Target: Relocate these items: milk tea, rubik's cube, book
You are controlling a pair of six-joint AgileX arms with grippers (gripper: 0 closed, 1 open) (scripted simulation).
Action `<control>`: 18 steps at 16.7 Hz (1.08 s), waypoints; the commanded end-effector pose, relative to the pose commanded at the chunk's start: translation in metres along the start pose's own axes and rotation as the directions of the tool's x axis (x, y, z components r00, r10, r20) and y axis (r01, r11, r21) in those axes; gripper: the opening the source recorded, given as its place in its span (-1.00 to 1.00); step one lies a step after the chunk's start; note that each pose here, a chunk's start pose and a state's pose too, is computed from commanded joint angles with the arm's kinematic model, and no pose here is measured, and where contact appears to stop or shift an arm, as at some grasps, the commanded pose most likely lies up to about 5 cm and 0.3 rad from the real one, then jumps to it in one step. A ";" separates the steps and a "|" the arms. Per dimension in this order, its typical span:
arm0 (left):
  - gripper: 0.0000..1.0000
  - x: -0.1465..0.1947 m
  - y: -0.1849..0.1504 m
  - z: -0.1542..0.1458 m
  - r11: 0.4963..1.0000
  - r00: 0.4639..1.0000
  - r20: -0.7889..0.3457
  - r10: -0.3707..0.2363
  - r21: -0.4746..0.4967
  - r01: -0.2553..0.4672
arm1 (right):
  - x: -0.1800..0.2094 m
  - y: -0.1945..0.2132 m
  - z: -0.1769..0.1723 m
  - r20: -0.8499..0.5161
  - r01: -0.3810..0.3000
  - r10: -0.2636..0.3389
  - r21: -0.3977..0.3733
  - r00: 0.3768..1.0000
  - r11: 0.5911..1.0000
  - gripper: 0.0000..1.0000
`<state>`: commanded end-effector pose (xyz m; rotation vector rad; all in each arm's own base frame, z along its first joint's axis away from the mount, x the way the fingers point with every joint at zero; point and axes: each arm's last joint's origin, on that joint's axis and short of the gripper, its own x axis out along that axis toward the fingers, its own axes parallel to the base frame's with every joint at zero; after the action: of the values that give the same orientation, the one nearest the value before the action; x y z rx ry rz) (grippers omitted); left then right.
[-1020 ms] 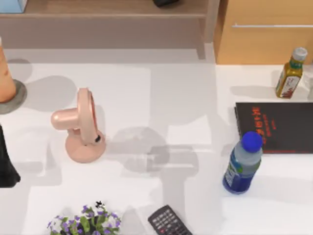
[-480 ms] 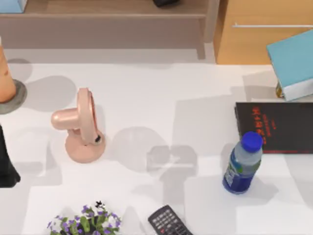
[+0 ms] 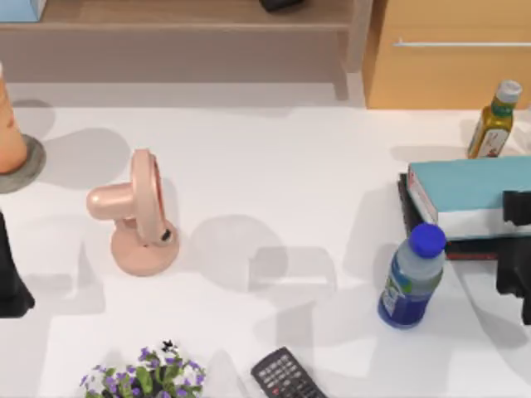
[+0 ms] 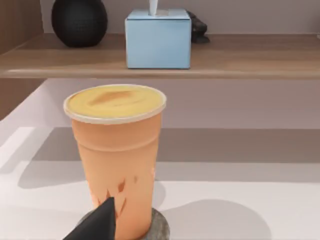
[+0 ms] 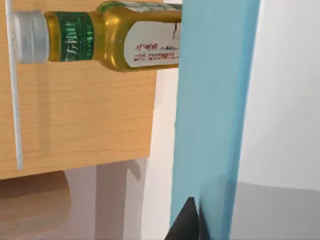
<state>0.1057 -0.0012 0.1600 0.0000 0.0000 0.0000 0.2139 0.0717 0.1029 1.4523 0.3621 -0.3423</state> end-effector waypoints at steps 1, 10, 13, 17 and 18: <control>1.00 0.000 0.000 0.000 1.000 1.000 0.000 0.000 0.000 0.000 | 0.005 -0.003 -0.001 0.002 0.024 -0.024 0.028 1.000 0.999 -1.00; 1.00 0.000 0.000 0.000 1.000 1.000 0.000 0.000 0.000 0.000 | 0.018 -0.001 -0.004 0.006 0.040 -0.041 0.099 0.999 0.994 -1.00; 1.00 0.000 0.000 0.000 1.000 1.000 0.000 0.000 0.000 0.000 | 0.020 -0.006 -0.004 0.006 0.061 -0.061 0.089 0.998 0.994 -1.00; 1.00 0.000 0.000 0.000 1.000 1.000 0.000 0.000 0.000 0.000 | 0.023 -0.007 -0.004 0.010 0.068 -0.069 0.087 0.998 0.994 -1.00; 1.00 0.000 0.000 0.000 1.000 1.000 0.000 0.000 0.000 0.000 | 0.023 -0.007 -0.004 0.010 0.068 -0.069 0.087 0.998 0.994 -1.00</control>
<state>0.1057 -0.0012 0.1600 0.0000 0.0000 0.0000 0.2314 0.0745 0.0862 1.5240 0.3916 -0.4270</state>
